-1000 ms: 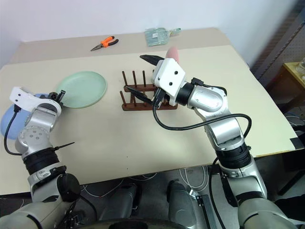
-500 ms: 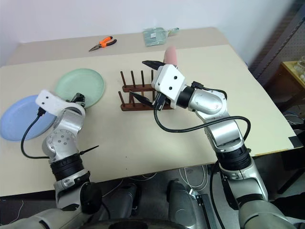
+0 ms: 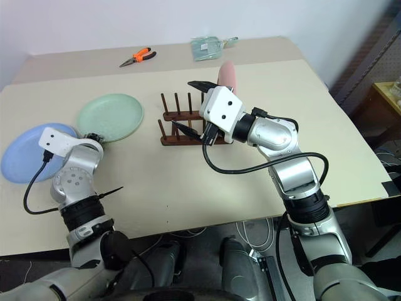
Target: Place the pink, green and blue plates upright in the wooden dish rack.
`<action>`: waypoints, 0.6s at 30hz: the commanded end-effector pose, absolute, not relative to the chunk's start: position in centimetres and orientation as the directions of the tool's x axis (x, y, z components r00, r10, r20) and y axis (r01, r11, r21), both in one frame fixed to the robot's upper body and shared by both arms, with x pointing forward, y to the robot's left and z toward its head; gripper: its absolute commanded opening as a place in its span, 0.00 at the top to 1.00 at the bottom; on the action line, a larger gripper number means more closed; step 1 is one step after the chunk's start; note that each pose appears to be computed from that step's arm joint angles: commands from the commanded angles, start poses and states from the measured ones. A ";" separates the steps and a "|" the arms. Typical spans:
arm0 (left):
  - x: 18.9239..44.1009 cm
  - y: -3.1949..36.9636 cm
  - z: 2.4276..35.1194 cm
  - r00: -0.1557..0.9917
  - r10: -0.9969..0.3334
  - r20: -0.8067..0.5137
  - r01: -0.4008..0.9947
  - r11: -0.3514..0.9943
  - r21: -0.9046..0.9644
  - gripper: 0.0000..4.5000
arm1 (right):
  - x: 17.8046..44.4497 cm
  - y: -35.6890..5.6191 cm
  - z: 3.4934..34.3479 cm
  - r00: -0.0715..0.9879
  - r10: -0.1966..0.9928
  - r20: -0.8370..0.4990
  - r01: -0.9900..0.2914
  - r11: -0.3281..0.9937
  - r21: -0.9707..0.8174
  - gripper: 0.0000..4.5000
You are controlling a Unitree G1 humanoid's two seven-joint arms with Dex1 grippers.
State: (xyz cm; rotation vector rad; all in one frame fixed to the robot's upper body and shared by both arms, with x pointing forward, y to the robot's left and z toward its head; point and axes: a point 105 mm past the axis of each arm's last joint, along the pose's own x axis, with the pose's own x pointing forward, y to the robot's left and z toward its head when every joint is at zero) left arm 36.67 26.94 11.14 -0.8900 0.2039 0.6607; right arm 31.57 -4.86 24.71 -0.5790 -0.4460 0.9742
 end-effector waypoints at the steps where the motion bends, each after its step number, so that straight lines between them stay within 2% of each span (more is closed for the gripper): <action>1: 37.4 27.2 12.0 0.812 0.434 -0.391 -0.569 0.437 -0.696 0.99 | 31.0 -4.6 25.6 0.472 0.872 0.126 -0.616 0.429 -0.661 0.00; 4: 38.3 26.4 13.9 0.875 0.379 -0.300 -0.470 0.519 -0.714 0.99 | 31.0 -4.8 25.8 0.474 0.872 0.123 -0.619 0.429 -0.658 0.00; 6: 38.6 25.6 16.9 0.921 0.358 -0.154 -0.357 0.614 -0.704 0.99 | 31.0 -4.7 25.8 0.466 0.879 0.100 -0.615 0.403 -0.678 0.00; 9: 38.1 23.2 22.6 0.948 0.298 0.117 -0.175 0.788 -0.591 0.99 | 30.4 -3.1 25.2 0.425 0.905 0.023 -0.556 0.281 -0.782 0.00; 11: 37.5 21.3 25.1 0.945 0.240 0.221 -0.088 0.839 -0.537 0.99 | 30.3 -1.6 24.5 0.417 0.909 -0.019 -0.490 0.207 -0.847 0.00; 14: 36.4 19.5 26.7 0.940 0.194 0.282 -0.034 0.872 -0.488 0.99 | 31.2 0.1 23.5 0.440 0.896 -0.059 -0.371 0.122 -0.921 0.00; 18: 35.0 18.0 27.4 0.937 0.177 0.301 -0.018 0.886 -0.463 0.99 | 33.1 2.1 23.1 0.491 0.870 -0.033 -0.247 0.103 -0.963 0.00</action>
